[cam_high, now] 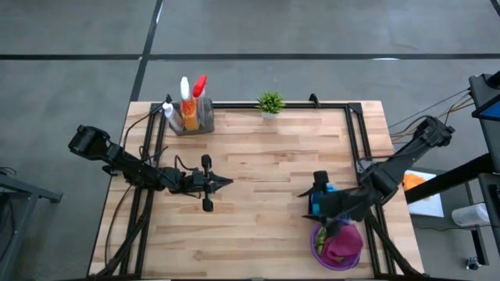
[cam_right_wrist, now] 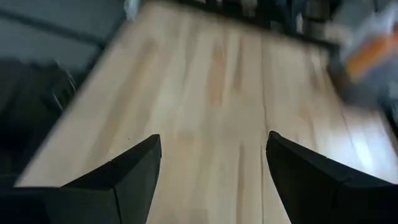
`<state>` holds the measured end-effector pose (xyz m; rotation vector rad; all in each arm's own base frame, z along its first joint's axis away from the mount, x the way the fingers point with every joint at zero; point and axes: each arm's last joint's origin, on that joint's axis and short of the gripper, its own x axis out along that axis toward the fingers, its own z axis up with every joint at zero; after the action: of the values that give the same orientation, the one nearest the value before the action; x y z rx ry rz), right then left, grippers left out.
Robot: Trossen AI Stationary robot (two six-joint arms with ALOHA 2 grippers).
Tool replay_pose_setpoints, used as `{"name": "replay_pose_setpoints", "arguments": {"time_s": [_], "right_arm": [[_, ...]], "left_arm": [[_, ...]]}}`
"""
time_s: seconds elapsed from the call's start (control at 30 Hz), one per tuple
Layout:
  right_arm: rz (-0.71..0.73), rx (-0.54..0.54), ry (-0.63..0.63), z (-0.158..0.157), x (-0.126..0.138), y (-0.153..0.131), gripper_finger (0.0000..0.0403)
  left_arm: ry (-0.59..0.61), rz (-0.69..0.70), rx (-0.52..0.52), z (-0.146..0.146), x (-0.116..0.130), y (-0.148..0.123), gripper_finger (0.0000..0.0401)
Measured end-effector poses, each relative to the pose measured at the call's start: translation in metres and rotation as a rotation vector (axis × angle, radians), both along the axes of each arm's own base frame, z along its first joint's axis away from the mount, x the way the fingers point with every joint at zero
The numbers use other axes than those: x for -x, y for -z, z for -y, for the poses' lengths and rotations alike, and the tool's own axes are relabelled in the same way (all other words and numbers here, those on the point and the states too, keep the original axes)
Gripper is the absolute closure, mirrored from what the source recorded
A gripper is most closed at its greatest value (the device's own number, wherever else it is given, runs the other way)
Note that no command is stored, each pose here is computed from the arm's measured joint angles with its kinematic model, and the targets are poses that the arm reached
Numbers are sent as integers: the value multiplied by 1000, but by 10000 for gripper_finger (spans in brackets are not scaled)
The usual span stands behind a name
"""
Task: Pick & Place Kitchen Items
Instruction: Return to Home Position
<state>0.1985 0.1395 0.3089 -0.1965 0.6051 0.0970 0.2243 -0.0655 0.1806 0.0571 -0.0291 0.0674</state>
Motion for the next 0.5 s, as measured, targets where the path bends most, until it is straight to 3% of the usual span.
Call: {"name": "replay_pose_setpoints", "arguments": {"time_s": [0.17,0.5], "right_arm": [[244,-30,-125,2,5,14,119],[441,-82,-158,36,48,45,119]], "left_arm": [[39,2,17,1,0,0,401],[45,-2,24,1,0,1,401]]}}
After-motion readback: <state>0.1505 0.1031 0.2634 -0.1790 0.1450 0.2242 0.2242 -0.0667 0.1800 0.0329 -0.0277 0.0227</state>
